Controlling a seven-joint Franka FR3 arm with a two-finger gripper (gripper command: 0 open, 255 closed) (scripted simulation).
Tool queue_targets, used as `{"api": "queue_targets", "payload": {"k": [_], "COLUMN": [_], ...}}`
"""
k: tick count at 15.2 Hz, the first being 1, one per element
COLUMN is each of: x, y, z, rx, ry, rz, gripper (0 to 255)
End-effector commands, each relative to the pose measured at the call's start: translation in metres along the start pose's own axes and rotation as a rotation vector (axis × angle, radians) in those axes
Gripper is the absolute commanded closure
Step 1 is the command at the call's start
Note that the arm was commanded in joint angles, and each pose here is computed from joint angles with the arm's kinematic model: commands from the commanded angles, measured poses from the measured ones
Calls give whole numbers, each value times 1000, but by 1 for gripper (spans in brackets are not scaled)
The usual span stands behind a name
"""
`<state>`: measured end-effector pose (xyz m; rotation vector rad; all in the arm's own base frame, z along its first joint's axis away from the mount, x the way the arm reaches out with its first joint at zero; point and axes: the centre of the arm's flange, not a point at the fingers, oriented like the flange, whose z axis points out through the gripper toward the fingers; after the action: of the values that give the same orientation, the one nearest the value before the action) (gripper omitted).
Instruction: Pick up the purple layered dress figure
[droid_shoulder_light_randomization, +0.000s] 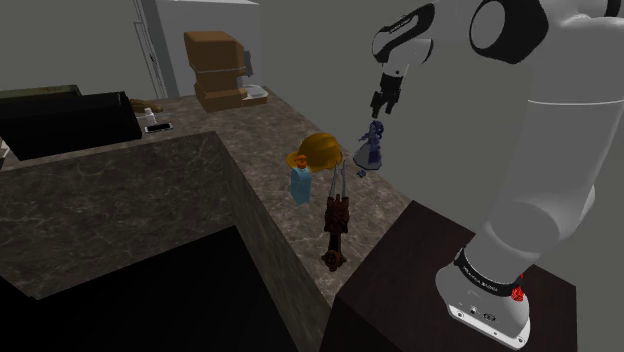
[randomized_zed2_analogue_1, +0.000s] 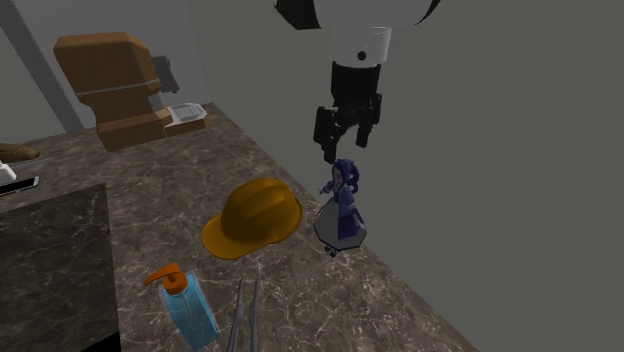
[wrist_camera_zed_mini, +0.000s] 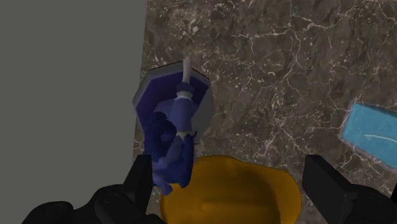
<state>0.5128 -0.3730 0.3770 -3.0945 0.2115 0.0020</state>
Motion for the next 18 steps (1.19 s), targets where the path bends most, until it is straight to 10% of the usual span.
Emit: {"api": "queue_targets", "payload": {"k": [1,13,14,18], "x": [12,27,27,27], "y": [17,45,45,45], "z": [15,74,74,74], "rx": [3,6,6,6], "ry": [-9,-20,-20,-20], "rz": [5,14,14,14], "gripper": [0,0,255,255]}}
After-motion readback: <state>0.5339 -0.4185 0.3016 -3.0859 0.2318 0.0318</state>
